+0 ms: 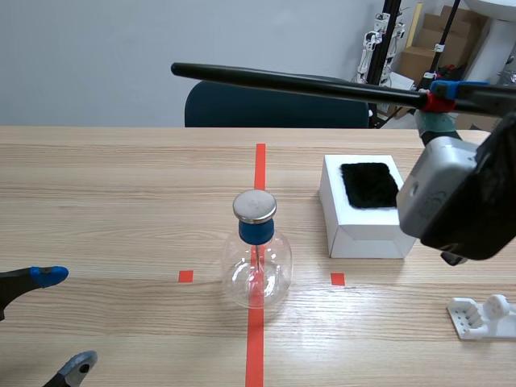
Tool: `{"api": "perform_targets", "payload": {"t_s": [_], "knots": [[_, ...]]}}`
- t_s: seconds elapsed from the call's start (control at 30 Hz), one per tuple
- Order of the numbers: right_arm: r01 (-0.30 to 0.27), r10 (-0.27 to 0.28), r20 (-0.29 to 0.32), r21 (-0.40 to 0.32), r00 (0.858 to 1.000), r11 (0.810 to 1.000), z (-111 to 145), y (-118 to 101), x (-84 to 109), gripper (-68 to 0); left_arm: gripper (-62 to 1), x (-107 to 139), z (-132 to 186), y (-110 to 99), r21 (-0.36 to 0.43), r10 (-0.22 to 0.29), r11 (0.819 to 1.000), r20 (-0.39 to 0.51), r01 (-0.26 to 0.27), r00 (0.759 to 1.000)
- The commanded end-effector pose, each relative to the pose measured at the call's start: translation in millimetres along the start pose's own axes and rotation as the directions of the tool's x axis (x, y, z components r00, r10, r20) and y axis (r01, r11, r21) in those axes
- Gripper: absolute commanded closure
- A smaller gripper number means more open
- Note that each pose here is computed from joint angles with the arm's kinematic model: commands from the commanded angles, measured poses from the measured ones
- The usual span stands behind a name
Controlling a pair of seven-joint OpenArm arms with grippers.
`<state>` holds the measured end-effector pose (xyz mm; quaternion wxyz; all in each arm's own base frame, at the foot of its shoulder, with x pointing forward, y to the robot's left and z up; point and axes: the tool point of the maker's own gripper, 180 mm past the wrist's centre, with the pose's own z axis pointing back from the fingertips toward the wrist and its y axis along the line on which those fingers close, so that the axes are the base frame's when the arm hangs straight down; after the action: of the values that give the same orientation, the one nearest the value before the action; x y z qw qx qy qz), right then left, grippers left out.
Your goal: Do the electroscope experiment. rub the rod on the fur
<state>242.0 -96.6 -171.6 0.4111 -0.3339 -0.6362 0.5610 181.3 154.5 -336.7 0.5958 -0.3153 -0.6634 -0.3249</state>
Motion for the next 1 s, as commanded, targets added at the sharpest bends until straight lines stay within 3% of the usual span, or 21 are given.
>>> {"api": "perform_targets", "payload": {"t_s": [0.0, 0.6, 0.97], "knots": [[-0.004, 0.005, 0.011, -0.036, 1.0, 0.999, -1.4, -10.3, 3.0, 0.1, -62.3, 14.5, -0.5, 5.1, 0.004, -0.021, 1.0, 0.06, 0.021, 0.998], [-0.005, 0.006, 0.018, -0.038, 1.0, 0.999, -1.4, -10.6, 4.2, 0.1, -62.3, 14.5, -0.5, 5.1, 0.004, -0.021, 1.0, 0.06, 0.021, 0.998], [-0.05, 0.048, -0.021, -0.052, 0.999, 0.997, 2.3, -17.8, -10.1, 0.1, -62.3, 14.5, -0.5, 5.1, 0.004, -0.021, 1.0, 0.06, 0.021, 0.998]]}}
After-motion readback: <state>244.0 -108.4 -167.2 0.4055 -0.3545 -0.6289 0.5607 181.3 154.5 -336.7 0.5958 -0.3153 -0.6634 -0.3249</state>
